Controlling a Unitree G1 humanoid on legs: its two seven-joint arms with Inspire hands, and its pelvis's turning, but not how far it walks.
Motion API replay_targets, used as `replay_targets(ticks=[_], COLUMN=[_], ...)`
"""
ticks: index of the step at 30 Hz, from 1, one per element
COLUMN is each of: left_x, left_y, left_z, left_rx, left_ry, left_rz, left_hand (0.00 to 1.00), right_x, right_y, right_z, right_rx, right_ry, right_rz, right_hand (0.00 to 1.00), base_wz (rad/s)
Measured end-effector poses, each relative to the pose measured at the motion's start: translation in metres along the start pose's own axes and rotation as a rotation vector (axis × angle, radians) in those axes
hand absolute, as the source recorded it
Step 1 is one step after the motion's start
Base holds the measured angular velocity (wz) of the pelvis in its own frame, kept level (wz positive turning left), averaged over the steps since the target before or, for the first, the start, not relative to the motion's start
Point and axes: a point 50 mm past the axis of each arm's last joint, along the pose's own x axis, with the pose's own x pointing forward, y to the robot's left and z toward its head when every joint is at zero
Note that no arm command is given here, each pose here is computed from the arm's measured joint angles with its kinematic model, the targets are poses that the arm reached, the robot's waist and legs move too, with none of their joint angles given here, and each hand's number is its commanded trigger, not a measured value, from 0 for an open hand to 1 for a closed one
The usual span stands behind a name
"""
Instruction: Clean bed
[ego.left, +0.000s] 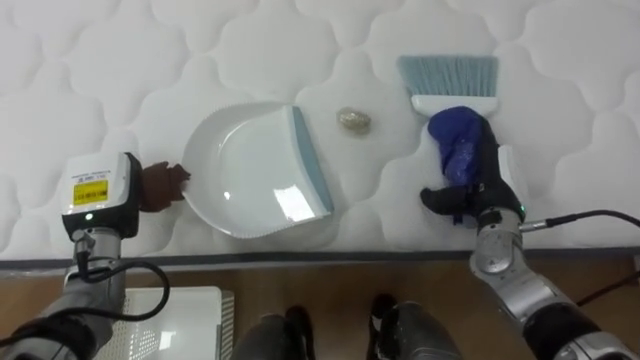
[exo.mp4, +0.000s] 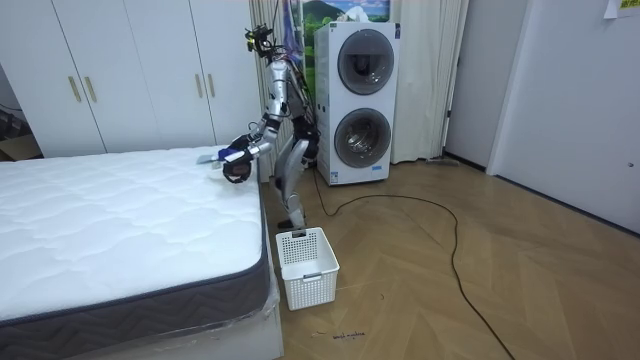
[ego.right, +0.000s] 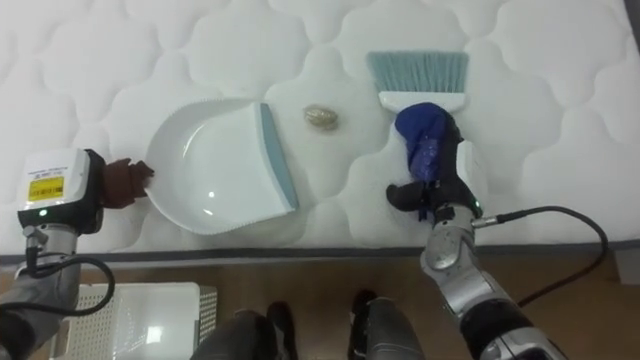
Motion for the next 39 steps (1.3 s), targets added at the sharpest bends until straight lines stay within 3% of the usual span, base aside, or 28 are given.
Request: replay_targets(ticks=[18, 19, 20, 21, 39], left_x=[0.001, 0.001, 0.001, 0.001, 0.004], left_y=[-0.001, -0.001, -0.001, -0.001, 0.001], left_z=[0.008, 0.008, 0.008, 0.008, 0.010], left_rx=[-0.024, -0.024, -0.023, -0.021, -0.007], left_ry=[-0.014, -0.014, -0.014, -0.012, 0.000], left_rz=[-0.004, -0.003, -0.004, -0.011, -0.017], left_hand=[1.00, 1.00, 1.00, 1.00, 1.00], right_x=[0.005, 0.005, 0.006, 0.006, 0.022], right_y=[-0.007, -0.008, -0.008, -0.008, -0.044], right_z=[-0.004, -0.004, -0.004, -0.004, -0.016], right_rx=[-0.008, -0.008, -0.009, -0.010, -0.185], right_ry=[0.030, 0.030, 0.029, 0.029, 0.102], right_rz=[-0.016, -0.017, -0.017, -0.017, -0.120], right_hand=[0.00, 0.13, 0.69, 1.00, 1.00], base_wz=[0.03, 0.05, 0.00, 0.00, 0.00])
